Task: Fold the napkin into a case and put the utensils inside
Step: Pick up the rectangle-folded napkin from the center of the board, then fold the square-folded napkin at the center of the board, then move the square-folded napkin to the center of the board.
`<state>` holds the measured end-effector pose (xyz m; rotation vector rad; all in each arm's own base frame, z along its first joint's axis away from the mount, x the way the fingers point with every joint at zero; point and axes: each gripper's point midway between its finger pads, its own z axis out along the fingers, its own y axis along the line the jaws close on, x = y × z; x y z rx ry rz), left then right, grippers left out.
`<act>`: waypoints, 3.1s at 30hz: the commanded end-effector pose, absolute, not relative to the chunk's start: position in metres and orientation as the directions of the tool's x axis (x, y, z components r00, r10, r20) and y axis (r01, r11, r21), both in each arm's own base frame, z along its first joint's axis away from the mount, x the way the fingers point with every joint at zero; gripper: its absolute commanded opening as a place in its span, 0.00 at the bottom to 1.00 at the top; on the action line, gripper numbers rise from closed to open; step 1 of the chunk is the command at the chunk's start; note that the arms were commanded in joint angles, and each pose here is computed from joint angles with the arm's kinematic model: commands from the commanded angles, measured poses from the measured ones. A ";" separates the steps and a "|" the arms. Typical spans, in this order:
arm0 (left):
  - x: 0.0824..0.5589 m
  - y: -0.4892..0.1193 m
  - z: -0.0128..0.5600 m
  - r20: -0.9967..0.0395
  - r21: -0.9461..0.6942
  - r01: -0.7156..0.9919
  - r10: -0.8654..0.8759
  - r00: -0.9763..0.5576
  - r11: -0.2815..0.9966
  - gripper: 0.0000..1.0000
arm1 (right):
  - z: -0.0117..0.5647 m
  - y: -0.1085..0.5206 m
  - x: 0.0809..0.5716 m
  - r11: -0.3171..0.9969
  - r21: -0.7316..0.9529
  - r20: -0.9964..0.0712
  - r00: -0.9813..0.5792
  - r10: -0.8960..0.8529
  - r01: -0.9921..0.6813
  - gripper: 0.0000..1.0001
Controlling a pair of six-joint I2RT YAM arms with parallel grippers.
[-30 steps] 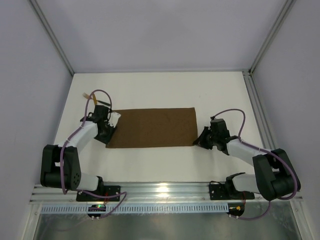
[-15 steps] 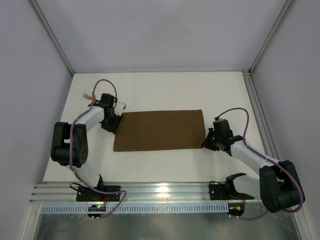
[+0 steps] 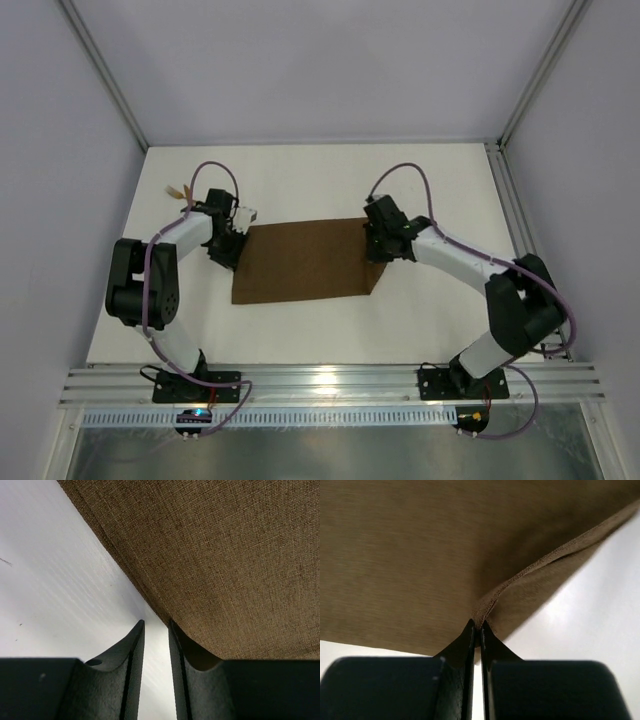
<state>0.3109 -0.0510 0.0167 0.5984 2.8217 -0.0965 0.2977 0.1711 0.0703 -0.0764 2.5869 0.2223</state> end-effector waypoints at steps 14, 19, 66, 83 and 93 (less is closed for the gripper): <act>0.300 -0.062 -0.001 -0.233 -0.131 0.394 0.358 -0.904 0.910 0.24 | 0.110 0.486 0.293 0.705 0.168 -0.696 -0.590 -0.410 -0.689 0.03; 0.296 -0.063 -0.007 -0.223 -0.175 0.374 0.333 -0.916 0.911 0.22 | 0.098 0.510 0.268 0.625 0.244 -0.700 -0.580 -0.416 -0.742 0.03; 0.304 -0.032 0.016 -0.273 -0.161 0.286 0.236 -0.933 0.945 0.23 | 0.091 0.536 0.232 0.527 0.404 -0.701 -0.623 -0.346 -0.748 0.11; 0.276 -0.033 0.063 -0.295 -0.162 0.364 0.307 -0.905 0.917 0.45 | 0.147 0.418 0.295 0.697 0.369 -0.731 -0.655 -0.192 -0.615 0.62; 0.244 -0.027 0.055 -0.206 -0.138 0.383 0.351 -0.913 0.913 0.56 | 0.093 0.330 0.385 0.777 0.549 -0.556 -0.829 0.064 -0.308 0.61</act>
